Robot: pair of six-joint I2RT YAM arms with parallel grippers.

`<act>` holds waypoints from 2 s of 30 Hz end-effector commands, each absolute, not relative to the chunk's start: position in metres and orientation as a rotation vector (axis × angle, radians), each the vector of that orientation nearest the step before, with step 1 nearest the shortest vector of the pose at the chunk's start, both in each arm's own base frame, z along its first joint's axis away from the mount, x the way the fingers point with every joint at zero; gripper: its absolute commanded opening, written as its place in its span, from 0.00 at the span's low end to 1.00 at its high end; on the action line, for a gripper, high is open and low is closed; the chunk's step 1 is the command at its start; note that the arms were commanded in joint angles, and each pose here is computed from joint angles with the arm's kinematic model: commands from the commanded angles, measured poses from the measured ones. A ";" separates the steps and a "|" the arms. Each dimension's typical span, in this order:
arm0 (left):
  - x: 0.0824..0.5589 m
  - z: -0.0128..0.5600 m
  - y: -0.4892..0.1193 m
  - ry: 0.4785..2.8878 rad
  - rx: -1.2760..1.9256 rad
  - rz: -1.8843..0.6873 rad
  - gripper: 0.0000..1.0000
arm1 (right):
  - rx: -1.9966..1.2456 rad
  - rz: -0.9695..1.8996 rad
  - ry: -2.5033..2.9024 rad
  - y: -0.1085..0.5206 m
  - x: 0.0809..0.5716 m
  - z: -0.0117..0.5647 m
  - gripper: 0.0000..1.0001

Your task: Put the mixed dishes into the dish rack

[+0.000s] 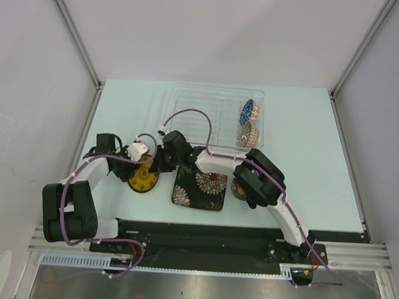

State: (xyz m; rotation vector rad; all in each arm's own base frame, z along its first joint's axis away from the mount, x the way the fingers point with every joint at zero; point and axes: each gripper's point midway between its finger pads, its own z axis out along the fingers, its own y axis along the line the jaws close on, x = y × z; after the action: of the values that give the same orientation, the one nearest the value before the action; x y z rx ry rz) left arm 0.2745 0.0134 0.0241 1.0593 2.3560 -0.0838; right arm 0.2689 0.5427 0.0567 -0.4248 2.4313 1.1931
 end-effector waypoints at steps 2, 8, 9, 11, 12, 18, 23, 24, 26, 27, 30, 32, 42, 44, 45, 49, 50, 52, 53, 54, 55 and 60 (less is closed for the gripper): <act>0.279 0.059 0.012 2.366 0.974 -0.102 0.76 | -0.544 1.240 2.420 0.553 0.247 0.077 0.00; 0.311 0.199 0.019 2.185 0.694 -0.175 1.00 | -0.715 0.993 2.280 0.516 0.266 0.147 0.00; 0.309 0.213 0.019 2.175 0.647 -0.235 1.00 | -0.712 0.914 2.276 0.501 0.278 0.156 0.00; 0.318 0.254 0.021 2.113 0.565 -0.283 1.00 | -0.758 0.837 2.192 0.482 0.291 0.193 0.00; 0.319 0.262 0.019 2.096 0.522 -0.376 1.00 | -0.741 0.760 2.181 0.467 0.303 0.209 0.00; 0.320 0.278 0.004 2.064 0.459 -0.564 0.99 | -0.690 0.450 1.995 0.381 0.353 0.307 0.00; 0.317 0.256 0.005 2.100 0.445 -0.577 1.00 | -0.707 0.143 1.867 0.323 0.371 0.341 0.00; 0.315 0.253 0.004 2.106 0.447 -0.583 1.00 | -0.701 0.008 1.708 0.303 0.375 0.380 0.00; 0.315 0.246 0.004 2.115 0.441 -0.588 1.00 | -0.842 -0.158 1.631 0.292 0.370 0.343 0.00; 0.315 0.244 0.003 2.117 0.444 -0.594 1.00 | -0.879 -0.225 1.459 0.290 0.374 0.371 0.00; 0.316 0.240 0.003 2.125 0.438 -0.610 1.00 | -0.931 -0.279 1.414 0.267 0.378 0.367 0.00; 0.318 0.236 0.003 2.131 0.434 -0.620 0.99 | -0.937 -0.289 1.430 0.258 0.385 0.363 0.00; 0.329 0.229 -0.011 2.135 0.431 -0.665 1.00 | -1.261 -0.343 1.435 0.251 0.398 0.311 0.00; 0.333 0.230 -0.013 2.131 0.431 -0.667 0.99 | -1.341 -0.301 1.421 0.259 0.393 0.299 0.00; 0.334 0.230 -0.013 2.129 0.431 -0.665 1.00 | -1.376 -0.284 1.422 0.262 0.392 0.291 0.00; 0.338 0.227 -0.015 2.137 0.426 -0.675 1.00 | -1.517 -0.288 1.452 0.263 0.388 0.257 0.00; 0.338 0.226 -0.016 2.140 0.428 -0.674 1.00 | -1.544 -0.302 1.470 0.260 0.389 0.249 0.00; 0.338 0.225 -0.015 2.140 0.428 -0.672 1.00 | -1.589 -0.327 1.481 0.258 0.392 0.235 0.00; 0.339 0.225 -0.015 2.141 0.429 -0.668 1.00 | -1.604 -0.337 1.487 0.257 0.393 0.230 0.00; 0.340 0.225 -0.015 2.141 0.428 -0.668 1.00 | -1.611 -0.346 1.485 0.257 0.394 0.229 0.00; 0.339 0.224 -0.014 2.145 0.425 -0.669 1.00 | -1.631 -0.357 1.487 0.257 0.396 0.223 0.00; 0.341 0.227 -0.013 2.138 0.429 -0.657 1.00 | -1.672 -0.392 1.507 0.253 0.401 0.207 0.00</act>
State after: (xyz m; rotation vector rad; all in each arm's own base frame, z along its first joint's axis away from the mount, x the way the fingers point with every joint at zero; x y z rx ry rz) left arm 0.3355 -0.0104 0.2187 0.4098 2.1768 -0.6551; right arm 0.3933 0.2586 0.2054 -1.6458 1.5307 -0.3296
